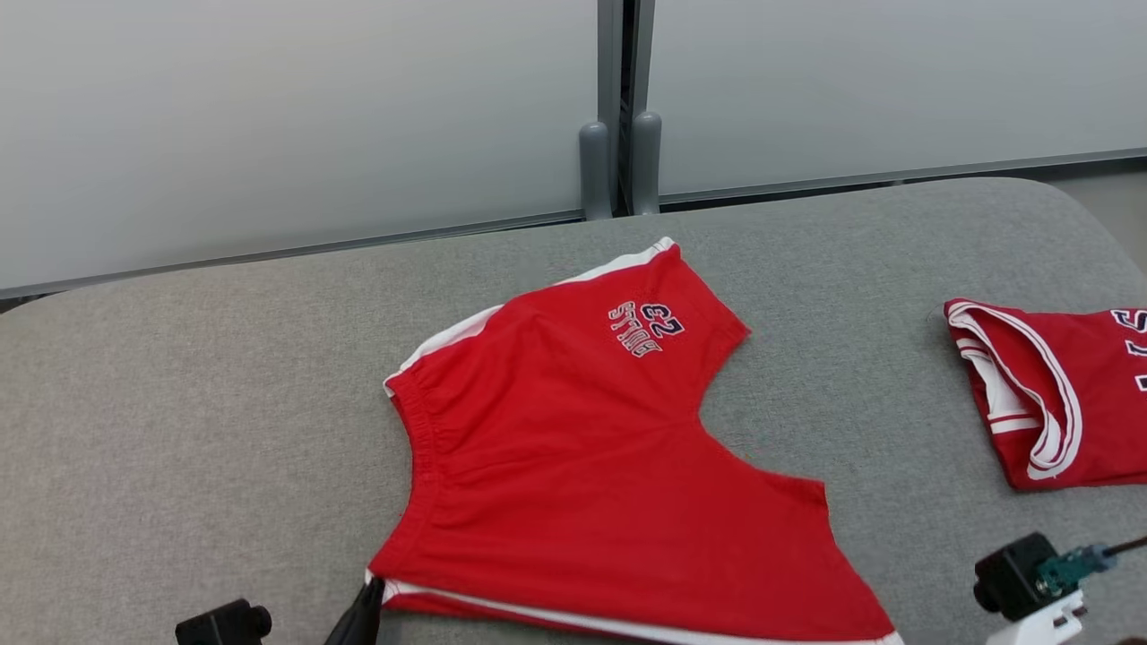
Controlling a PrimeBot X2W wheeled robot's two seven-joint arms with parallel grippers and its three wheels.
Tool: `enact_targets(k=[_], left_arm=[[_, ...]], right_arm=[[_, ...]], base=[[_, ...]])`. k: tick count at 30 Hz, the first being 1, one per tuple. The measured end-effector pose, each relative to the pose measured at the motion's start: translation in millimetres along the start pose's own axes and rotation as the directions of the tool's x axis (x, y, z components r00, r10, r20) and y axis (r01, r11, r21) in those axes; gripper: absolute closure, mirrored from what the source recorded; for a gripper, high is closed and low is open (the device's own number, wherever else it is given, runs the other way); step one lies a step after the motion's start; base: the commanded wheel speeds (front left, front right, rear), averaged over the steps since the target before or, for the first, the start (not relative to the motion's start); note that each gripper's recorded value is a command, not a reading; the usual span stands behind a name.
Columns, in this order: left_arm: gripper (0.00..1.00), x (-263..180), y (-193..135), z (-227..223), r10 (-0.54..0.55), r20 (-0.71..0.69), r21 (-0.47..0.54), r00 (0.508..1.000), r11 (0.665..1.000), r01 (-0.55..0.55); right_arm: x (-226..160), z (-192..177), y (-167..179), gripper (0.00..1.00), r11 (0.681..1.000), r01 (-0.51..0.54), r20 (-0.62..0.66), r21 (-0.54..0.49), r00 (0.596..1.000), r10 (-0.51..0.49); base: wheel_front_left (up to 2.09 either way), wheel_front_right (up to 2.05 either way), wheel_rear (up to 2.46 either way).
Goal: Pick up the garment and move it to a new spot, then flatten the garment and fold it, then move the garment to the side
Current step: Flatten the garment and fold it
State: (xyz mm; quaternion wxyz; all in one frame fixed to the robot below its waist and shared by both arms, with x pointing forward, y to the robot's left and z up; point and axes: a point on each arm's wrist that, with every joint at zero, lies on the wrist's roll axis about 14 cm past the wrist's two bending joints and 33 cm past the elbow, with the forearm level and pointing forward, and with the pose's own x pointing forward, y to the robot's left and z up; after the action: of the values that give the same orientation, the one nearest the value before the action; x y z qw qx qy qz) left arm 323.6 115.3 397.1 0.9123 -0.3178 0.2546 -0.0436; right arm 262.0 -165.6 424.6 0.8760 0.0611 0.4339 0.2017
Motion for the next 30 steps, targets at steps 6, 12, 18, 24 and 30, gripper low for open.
enact_targets(k=[6,12,18,24,30], left_arm=[[1.0,-32,20,-26,0.085,-0.126,0.169,0.988,0.984,-0.063],[1.0,-33,-21,-12,-0.015,-0.059,0.065,0.998,0.998,0.019],[1.0,-15,-42,16,-0.077,0.012,0.062,0.997,0.995,0.077],[1.0,9,-48,35,-0.072,0.04,0.092,0.997,0.993,0.068],[1.0,45,-47,56,-0.049,0.066,0.06,0.997,0.997,0.045]], right_arm=[[-21,-17,29,1.0,0.998,-0.05,-0.063,0.025,0.997,0.052],[-30,38,30,1.0,0.998,-0.022,0.135,-0.054,0.99,0.029],[-13,92,15,1.0,0.983,0.038,0.239,-0.182,0.971,0.007],[13,145,7,1.0,0.949,0.105,0.318,-0.296,0.948,-0.005],[65,182,4,1.0,0.903,0.145,0.329,-0.405,0.944,-0.004]], base=[[0.0,0.0,0.0],[0.0,0.0,0.0],[0.0,0.0,0.0],[0.0,0.0,0.0],[0.0,0.0,0.0]])
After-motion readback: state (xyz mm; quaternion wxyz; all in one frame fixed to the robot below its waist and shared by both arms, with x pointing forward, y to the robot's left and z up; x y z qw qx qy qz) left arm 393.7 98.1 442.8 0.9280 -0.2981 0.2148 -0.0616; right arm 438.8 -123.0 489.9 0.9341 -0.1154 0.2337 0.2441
